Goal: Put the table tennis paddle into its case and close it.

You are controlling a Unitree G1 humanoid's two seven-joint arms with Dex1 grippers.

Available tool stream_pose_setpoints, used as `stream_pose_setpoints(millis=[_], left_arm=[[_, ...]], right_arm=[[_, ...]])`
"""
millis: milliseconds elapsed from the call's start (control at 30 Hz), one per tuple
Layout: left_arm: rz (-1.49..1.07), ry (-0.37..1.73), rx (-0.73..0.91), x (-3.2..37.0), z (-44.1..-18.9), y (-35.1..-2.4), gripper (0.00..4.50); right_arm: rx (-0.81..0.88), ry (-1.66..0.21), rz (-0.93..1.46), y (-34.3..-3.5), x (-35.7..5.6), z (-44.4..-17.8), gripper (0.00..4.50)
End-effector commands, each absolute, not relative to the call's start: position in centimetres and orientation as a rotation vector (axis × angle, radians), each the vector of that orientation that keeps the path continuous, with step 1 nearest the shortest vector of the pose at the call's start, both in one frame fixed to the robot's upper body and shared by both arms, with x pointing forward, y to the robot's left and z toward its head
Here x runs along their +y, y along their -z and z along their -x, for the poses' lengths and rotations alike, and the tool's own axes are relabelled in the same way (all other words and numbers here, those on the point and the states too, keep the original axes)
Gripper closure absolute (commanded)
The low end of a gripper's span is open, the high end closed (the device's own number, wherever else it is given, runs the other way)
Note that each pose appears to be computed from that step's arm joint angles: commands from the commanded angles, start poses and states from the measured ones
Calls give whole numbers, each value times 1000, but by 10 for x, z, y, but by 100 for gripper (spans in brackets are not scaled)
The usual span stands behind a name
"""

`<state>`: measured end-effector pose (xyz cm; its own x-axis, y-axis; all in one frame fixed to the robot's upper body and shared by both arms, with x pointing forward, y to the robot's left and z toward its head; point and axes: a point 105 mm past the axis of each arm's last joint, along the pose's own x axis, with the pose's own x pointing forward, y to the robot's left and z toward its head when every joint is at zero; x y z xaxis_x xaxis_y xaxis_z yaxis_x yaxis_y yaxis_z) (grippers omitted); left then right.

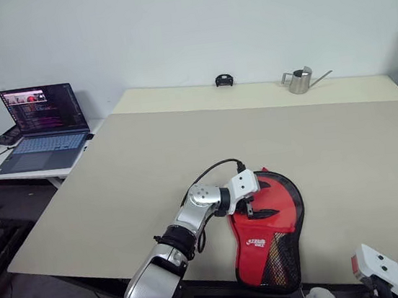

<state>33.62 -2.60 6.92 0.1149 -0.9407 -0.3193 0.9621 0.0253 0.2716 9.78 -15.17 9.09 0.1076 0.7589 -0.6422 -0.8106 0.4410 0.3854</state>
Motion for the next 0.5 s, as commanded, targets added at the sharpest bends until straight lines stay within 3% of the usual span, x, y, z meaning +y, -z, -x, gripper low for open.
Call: stream_pose_setpoints(millis=[33,233,467,500], left_arm=[[-527,1495,258,-14,-323,-21,59],[-530,1500,256,-16,-323,-22,59],[-528,1493,255,-17,-324,-22,59],[-528,1491,254,-17,-324,-22,59]], right_arm=[[915,-1324,10,-91,-126,-73,447],[836,-1382,59,-103,-110,-91,447],[805,-1319,102,-117,-108,-107,447],[806,-1310,104,-117,-109,-107,418]])
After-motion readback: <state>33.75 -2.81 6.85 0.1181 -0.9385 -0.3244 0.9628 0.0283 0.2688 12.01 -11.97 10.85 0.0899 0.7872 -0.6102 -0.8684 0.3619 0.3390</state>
